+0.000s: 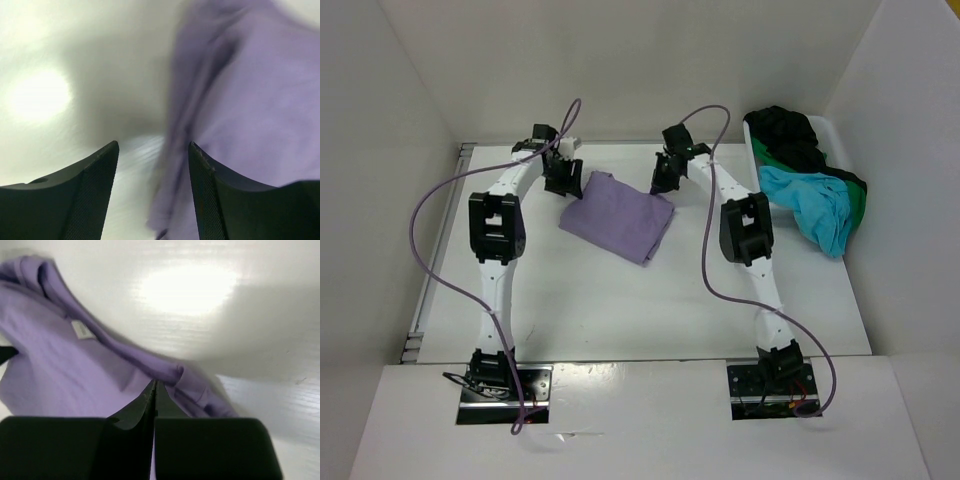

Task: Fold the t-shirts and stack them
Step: Fold the long partially folded tshirt into a neat square

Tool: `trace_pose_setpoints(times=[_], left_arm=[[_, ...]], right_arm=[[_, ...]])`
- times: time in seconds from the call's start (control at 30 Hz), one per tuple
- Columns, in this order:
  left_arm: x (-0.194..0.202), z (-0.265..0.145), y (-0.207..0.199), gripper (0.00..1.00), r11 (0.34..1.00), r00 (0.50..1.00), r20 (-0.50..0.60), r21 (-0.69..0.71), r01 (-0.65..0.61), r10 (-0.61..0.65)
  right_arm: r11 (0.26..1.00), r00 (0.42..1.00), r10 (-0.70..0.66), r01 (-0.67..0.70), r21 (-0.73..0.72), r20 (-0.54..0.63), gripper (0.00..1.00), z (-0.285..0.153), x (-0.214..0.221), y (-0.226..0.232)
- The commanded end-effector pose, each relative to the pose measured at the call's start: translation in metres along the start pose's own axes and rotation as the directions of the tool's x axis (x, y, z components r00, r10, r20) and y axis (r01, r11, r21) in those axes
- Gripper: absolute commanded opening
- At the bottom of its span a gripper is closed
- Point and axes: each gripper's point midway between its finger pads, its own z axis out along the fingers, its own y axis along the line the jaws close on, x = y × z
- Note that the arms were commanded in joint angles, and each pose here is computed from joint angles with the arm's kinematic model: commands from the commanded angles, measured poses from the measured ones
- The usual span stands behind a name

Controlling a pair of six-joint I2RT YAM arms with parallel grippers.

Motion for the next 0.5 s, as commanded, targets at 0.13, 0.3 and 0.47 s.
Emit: trace_pose_setpoints(times=[0.13, 0.3, 0.47], left_arm=[[-0.024, -0.062, -0.012, 0.67, 1.000, 0.994, 0.105, -0.021, -0.004, 0.007], [-0.033, -0.087, -0.041, 0.92, 0.992, 0.983, 0.172, 0.095, -0.083, 0.066], [-0.030, -0.089, -0.043, 1.00, 0.988, 0.979, 0.176, 0.100, -0.117, 0.099]], right_arm=[[0.993, 0.991, -0.114, 0.111, 0.046, 0.076, 0.00, -0.028, -0.051, 0.018], [0.986, 0.968, -0.155, 0.140, 0.091, 0.197, 0.10, -0.086, -0.077, 0.040], [0.965, 0.934, -0.212, 0.153, 0.214, 0.288, 0.29, -0.169, -0.089, 0.045]])
